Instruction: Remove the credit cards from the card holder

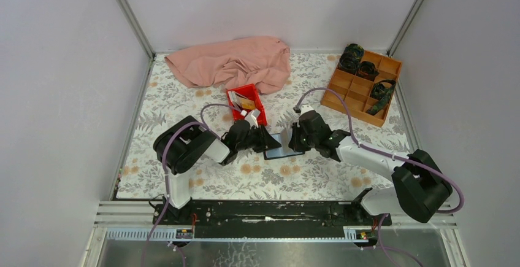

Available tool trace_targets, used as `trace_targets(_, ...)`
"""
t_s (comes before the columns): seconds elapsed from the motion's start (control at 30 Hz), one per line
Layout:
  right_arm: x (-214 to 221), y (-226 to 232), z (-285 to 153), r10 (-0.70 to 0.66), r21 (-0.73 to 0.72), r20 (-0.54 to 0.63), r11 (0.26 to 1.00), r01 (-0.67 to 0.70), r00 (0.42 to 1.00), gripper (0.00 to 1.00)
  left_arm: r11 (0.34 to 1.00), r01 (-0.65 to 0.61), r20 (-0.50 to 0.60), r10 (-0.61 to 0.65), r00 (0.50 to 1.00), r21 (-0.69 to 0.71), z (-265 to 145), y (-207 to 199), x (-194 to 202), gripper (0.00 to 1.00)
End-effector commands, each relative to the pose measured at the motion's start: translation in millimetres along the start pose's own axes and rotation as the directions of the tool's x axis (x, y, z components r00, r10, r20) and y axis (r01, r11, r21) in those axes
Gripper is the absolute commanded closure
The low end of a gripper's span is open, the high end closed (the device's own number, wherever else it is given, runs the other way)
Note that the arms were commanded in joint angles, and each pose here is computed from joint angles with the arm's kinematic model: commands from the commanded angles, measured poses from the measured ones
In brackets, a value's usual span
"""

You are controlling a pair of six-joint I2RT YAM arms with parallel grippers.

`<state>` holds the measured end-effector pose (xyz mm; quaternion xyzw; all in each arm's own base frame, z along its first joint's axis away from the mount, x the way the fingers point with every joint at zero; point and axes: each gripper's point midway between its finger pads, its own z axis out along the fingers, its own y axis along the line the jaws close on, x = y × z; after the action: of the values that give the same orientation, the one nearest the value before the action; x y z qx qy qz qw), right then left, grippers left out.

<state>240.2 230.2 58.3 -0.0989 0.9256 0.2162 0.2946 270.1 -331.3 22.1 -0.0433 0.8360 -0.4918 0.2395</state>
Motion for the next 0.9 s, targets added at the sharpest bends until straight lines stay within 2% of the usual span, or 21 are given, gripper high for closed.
trace_targets(0.0, -10, 9, -4, -0.047, 0.019, 0.023, 0.999, 0.047, 0.999, 0.93, 0.990, -0.003, -0.031, -0.001, 1.000, -0.138, -1, 41, 14, 0.73)
trace_targets(0.3, -3, 22, -3, -0.091, 0.016, 0.005, 0.996, 0.091, 0.996, 0.91, 0.988, 0.014, -0.056, -0.023, 0.998, -0.156, 6, 55, 22, 0.74)
trace_targets(0.87, 5, 50, 7, -0.130, -0.049, -0.016, 0.990, 0.129, 0.991, 0.63, 0.986, 0.012, -0.052, -0.021, 0.998, -0.168, -3, 56, 25, 0.75)
